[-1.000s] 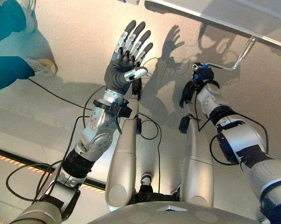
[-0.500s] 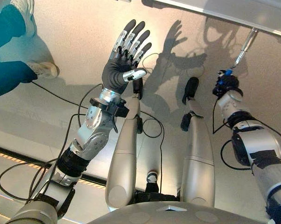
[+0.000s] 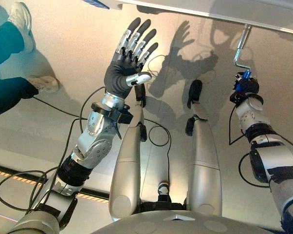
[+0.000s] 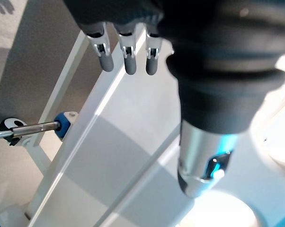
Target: Raise the hospital bed
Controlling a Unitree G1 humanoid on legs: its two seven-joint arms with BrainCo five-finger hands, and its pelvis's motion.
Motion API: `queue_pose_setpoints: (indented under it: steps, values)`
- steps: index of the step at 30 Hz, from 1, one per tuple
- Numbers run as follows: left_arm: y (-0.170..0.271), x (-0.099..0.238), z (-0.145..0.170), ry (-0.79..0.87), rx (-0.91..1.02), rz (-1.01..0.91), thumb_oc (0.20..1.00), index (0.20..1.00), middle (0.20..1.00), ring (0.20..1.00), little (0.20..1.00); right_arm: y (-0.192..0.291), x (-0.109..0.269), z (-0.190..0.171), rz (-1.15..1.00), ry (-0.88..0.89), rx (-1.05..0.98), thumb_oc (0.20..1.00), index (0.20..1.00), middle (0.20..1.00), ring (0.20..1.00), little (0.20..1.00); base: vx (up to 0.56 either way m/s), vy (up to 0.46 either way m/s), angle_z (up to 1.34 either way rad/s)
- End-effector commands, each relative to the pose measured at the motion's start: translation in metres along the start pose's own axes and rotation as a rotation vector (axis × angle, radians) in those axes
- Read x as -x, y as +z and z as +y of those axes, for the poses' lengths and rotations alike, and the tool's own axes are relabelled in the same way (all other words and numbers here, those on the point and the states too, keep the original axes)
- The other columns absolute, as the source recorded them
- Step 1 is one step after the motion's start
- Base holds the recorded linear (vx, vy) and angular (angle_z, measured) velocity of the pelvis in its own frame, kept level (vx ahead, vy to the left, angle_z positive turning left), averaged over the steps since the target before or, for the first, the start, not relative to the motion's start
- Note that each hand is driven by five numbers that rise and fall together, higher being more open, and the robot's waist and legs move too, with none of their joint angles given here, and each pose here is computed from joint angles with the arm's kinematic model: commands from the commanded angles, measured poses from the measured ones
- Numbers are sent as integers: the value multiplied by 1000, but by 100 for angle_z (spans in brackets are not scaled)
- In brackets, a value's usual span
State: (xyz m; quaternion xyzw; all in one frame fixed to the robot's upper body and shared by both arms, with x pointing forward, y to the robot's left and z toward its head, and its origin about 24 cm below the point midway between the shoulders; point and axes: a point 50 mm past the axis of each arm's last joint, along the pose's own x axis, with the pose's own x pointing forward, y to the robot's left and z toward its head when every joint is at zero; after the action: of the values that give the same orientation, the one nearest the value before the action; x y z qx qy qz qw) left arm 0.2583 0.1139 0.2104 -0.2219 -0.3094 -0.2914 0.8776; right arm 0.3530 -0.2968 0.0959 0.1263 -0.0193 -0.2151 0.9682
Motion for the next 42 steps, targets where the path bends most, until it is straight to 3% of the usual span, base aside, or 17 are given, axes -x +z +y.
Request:
queue_pose_setpoints:
  steps: [1, 6, 11, 12, 20, 21, 27, 28, 34, 42]
  values:
    - [28, 7, -8, -42, -52, -150, 1000, 1000, 1000, 1000, 1000, 10, 32, -90, -129, -220, -36, 200, 200, 200, 200, 200, -7, -5, -5]
    - [37, 16, 0, -1, -79, -164, 1000, 1000, 1000, 1000, 1000, 44, 65, -52, -366, 86, -160, 200, 200, 200, 200, 200, -4, -3, -6]
    - [44, 25, 3, 16, -93, -156, 1000, 1000, 1000, 1000, 1000, 65, 91, -32, -470, 264, -214, 200, 200, 200, 200, 200, 3, 4, 2]
    - [45, 29, 4, 19, -95, -144, 1000, 1000, 1000, 1000, 1000, 71, 101, -19, -488, 366, -251, 200, 200, 200, 200, 200, 5, 7, 7]
    - [47, 36, 2, -9, -92, -106, 1000, 1000, 1000, 1000, 1000, 67, 133, 32, -395, 737, -345, 200, 200, 200, 200, 200, 5, -15, 3]
    - [46, 36, 1, -13, -77, -99, 1000, 1000, 1000, 1000, 1000, 58, 141, 54, -322, 848, -416, 200, 200, 200, 200, 200, 8, -3, 6]
    - [35, 33, 3, 7, -49, -72, 1000, 1000, 1000, 1000, 1000, 49, 152, 105, -207, 1077, -419, 200, 200, 200, 200, 200, 8, 16, 1]
    - [27, 31, 2, 17, -18, -59, 1000, 1000, 1000, 1000, 1000, 52, 154, 128, -189, 1151, -475, 200, 200, 200, 200, 200, 20, 46, -1]
    - [21, 24, 4, 37, -47, -58, 1000, 1000, 1000, 1000, 1000, 62, 159, 193, -200, 1288, -444, 200, 200, 200, 200, 200, 13, 43, 2]
    - [25, 25, 3, 43, -97, -79, 1000, 1000, 1000, 1000, 1000, 63, 138, 229, -246, 1154, -296, 200, 200, 200, 200, 200, 19, 38, 0]
